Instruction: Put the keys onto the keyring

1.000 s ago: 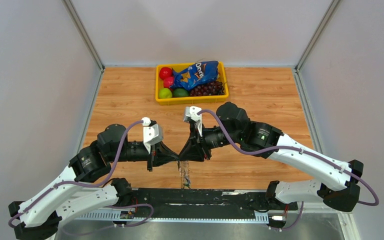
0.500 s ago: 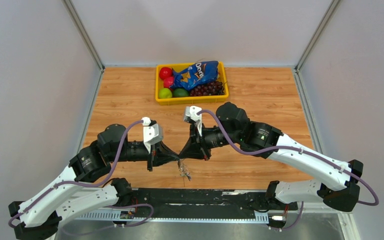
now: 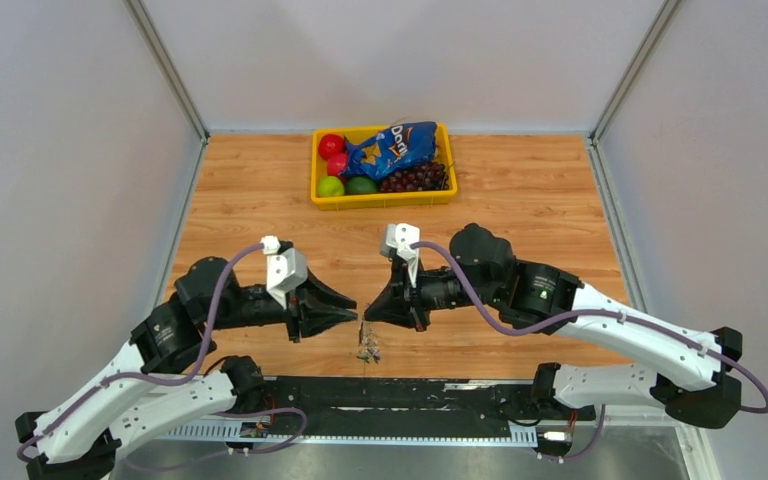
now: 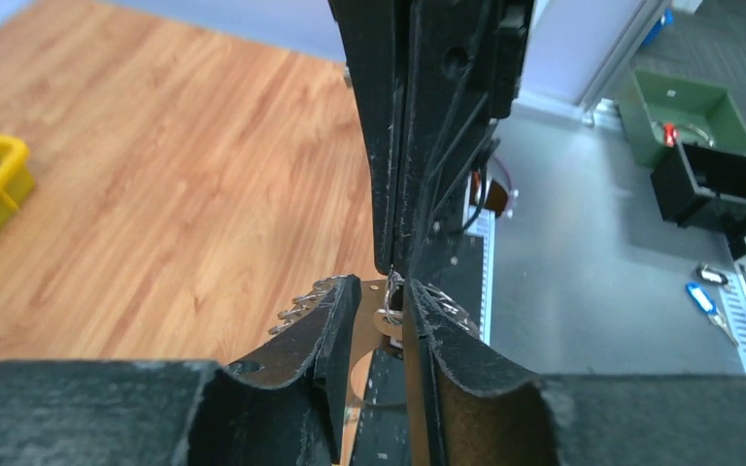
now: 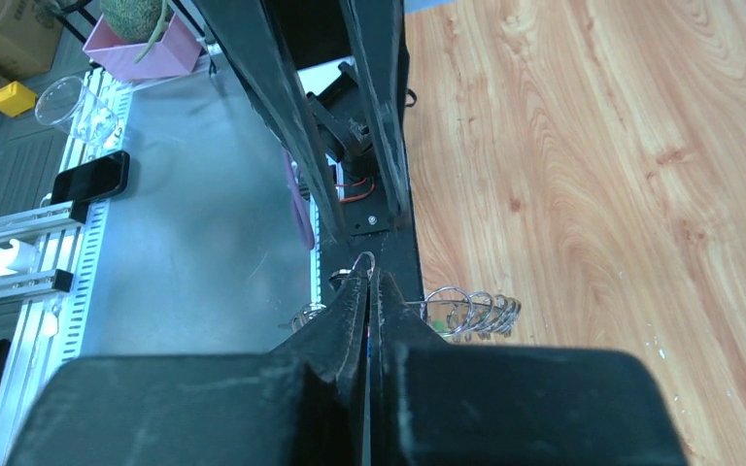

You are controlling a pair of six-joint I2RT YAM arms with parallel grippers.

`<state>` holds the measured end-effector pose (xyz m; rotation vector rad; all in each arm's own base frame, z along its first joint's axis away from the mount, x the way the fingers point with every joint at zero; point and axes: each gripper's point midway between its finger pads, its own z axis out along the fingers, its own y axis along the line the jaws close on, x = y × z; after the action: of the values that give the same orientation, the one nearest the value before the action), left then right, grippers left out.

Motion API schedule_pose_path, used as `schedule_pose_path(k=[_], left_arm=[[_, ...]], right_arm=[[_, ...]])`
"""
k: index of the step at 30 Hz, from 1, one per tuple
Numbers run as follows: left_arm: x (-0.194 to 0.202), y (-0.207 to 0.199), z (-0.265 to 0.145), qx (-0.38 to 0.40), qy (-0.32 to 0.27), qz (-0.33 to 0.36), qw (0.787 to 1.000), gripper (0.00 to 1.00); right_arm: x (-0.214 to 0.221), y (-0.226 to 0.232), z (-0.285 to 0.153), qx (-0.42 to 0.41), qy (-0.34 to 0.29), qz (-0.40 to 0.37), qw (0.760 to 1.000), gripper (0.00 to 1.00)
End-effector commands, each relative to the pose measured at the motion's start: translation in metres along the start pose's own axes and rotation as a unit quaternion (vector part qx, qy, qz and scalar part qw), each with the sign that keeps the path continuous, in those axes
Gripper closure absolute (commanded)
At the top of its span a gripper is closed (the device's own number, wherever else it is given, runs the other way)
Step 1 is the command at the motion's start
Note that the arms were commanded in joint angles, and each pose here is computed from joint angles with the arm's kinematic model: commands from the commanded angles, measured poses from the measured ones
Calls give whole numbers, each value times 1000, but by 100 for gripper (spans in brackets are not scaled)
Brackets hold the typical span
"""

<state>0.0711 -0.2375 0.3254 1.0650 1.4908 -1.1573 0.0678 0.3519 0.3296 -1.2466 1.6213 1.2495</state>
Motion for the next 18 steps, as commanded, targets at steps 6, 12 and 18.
schedule_pose_path(k=[6,12,18], left_arm=[[-49,-13,-10,16,-112,34,993,62],[-51,-17,-2,38,-114,26,992,60],[-48,-14,6,42,-106,18,993,60]], right_arm=[[-53,14,-29,6,-119,-49,992,100],[-59,17,-37,8,-136,-63,989,100],[-62,21,-42,1,-144,-74,987,100]])
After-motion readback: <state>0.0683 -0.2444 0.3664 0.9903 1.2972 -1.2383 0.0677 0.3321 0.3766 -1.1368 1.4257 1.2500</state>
